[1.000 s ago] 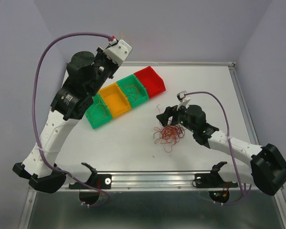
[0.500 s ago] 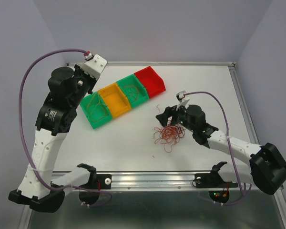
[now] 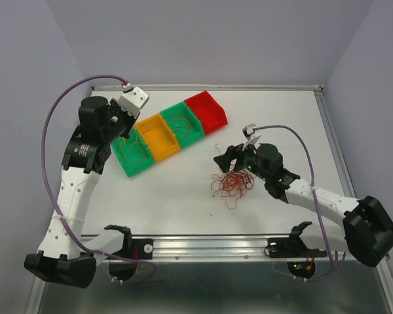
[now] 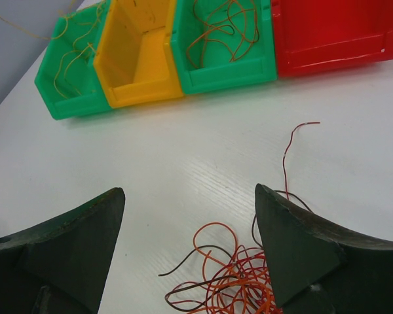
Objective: Untangle the cables
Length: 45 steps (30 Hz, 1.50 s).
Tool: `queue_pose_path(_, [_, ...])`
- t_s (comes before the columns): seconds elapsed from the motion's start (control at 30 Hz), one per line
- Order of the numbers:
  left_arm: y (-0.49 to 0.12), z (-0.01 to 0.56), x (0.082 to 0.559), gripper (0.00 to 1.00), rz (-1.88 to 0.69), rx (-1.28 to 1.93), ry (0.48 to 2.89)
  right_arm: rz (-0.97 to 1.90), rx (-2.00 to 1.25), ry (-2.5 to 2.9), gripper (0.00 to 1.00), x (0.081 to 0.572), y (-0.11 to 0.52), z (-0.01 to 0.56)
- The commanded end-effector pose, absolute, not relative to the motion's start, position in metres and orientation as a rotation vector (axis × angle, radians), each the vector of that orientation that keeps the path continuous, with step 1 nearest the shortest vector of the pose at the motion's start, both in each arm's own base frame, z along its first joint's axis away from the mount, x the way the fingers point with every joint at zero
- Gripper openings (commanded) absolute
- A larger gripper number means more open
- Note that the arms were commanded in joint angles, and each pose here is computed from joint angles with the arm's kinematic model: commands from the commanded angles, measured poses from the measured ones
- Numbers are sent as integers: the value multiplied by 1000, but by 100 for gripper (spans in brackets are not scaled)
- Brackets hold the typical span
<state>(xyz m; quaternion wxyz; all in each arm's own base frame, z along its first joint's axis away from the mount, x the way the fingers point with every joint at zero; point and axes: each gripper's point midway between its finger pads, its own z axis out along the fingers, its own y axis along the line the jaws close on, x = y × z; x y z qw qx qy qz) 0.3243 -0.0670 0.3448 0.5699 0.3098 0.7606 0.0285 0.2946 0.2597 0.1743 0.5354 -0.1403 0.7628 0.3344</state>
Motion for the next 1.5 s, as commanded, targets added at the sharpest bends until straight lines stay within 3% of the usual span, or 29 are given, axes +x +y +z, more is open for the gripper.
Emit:
queue_pose_path(0.0, [-74, 337, 320, 0, 4, 736, 1760, 827, -344, 1753, 86, 292, 263, 188])
queue_pose_path(1.03, [-10, 199, 335, 0, -196, 721, 2111, 841, -346, 1757, 86, 288, 263, 182])
queue_pose_path(1.47, [19, 127, 370, 0, -304, 604, 2344, 853, -336, 1751, 86, 285, 262, 182])
